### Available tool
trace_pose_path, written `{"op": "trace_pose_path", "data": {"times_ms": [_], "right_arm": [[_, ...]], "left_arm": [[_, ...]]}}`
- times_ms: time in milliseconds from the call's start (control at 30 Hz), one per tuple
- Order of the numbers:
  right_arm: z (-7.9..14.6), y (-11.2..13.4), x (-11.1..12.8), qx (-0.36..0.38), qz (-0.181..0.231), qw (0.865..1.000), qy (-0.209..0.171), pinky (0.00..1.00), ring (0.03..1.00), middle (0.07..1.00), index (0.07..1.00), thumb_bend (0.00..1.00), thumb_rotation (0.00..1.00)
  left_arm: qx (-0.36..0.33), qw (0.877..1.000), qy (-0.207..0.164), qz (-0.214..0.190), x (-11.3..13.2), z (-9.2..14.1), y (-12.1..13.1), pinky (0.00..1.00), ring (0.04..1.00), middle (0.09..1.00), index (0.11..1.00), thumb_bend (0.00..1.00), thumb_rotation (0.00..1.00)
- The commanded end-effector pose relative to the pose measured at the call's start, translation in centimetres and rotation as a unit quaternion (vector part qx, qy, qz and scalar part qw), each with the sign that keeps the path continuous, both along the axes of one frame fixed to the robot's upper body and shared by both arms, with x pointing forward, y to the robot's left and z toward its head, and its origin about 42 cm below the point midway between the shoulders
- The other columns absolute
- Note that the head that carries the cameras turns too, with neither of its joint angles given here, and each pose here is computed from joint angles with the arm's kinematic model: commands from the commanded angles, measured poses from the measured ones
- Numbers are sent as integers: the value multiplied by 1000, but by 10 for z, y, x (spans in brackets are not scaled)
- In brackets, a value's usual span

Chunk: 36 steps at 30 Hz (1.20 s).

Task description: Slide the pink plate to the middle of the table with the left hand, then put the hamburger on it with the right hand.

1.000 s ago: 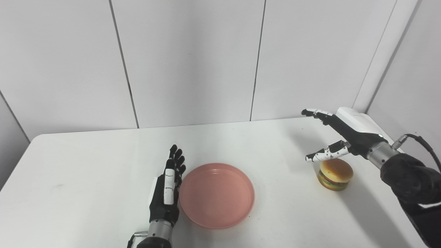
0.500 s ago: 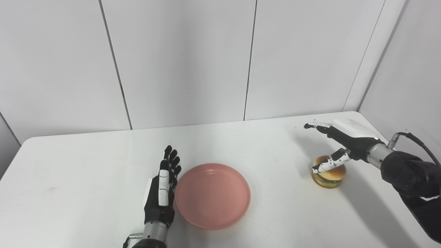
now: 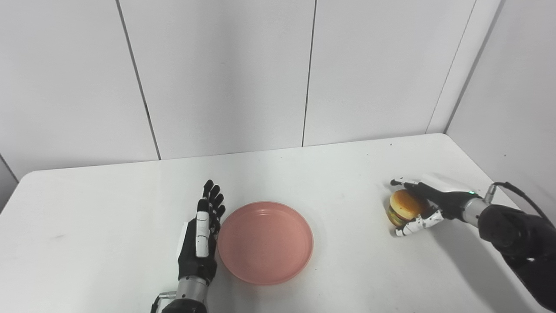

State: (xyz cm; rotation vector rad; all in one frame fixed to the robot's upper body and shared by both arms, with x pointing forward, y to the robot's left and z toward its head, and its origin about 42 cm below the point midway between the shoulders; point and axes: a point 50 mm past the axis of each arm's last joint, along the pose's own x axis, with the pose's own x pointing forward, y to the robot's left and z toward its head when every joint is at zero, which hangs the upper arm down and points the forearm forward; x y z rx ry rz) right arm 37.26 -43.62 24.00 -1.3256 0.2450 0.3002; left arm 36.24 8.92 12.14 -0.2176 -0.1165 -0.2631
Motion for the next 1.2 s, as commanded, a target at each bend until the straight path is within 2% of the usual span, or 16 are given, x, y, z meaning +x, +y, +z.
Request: {"op": "trace_pose_path", "data": {"times_ms": [0, 67, 133, 200, 233, 300, 367, 400, 467, 500, 700, 800, 1167], "right_arm": [[24, -1, 11, -18, 18, 999, -40, 868, 970, 955, 924, 1000, 411], [21, 0, 13, -20, 10, 999, -30, 867, 980, 960, 919, 990, 388], [17, 1, 14, -17, 3, 999, -37, 855, 977, 958, 903, 945, 305], [14, 1, 16, -7, 4, 998, -59, 829, 941, 921, 860, 882, 171], [12, 2, 17, 1, 5, 997, -78, 822, 930, 911, 849, 875, 147], [8, 2, 19, 25, 14, 993, -114, 710, 790, 827, 788, 828, 47], [7, 2, 19, 37, 23, 989, -142, 573, 636, 727, 715, 758, 9], [7, 3, 20, 37, 24, 986, -161, 549, 610, 710, 702, 746, 4], [6, 4, 21, 45, 23, 981, -190, 463, 509, 528, 528, 562, 0], [6, 5, 22, 51, 22, 978, -201, 448, 484, 504, 505, 540, 0], [14, 17, 20, 73, 17, 968, -241, 386, 422, 465, 497, 525, 0], [22, 26, 17, 79, 22, 961, -264, 356, 412, 490, 506, 519, 0], [45, 70, 15, 107, 81, 943, -306, 368, 411, 487, 519, 515, 0]], "left_arm": [[4, 999, 41, 3, -16, -26, 7, 1000, 1000, 1000, 1000, 766, 1000], [1, 999, 42, 2, -16, -27, 6, 1000, 1000, 1000, 1000, 769, 1000], [1, 999, 41, 0, -15, -27, 5, 1000, 1000, 1000, 1000, 767, 1000], [4, 999, 40, 0, -16, -26, 5, 1000, 1000, 1000, 1000, 766, 1000], [5, 999, 40, 0, -16, -25, 5, 1000, 1000, 1000, 1000, 766, 1000], [6, 999, 39, 2, -15, -26, 4, 1000, 1000, 1000, 1000, 771, 1000], [4, 999, 39, 3, -15, -26, 4, 1000, 1000, 1000, 1000, 774, 1000], [4, 999, 39, 2, -15, -26, 4, 1000, 1000, 1000, 1000, 773, 1000], [7, 999, 39, 2, -15, -25, 4, 1000, 1000, 1000, 1000, 770, 1000], [9, 999, 38, 2, -15, -25, 4, 1000, 1000, 1000, 1000, 772, 1000], [6, 999, 41, 0, -14, -25, 3, 1000, 1000, 1000, 1000, 789, 1000], [4, 999, 40, -3, -15, -25, 3, 1000, 1000, 1000, 1000, 775, 1000], [6, 999, 42, -2, -15, -27, 0, 1000, 1000, 1000, 1000, 778, 1000]]}}
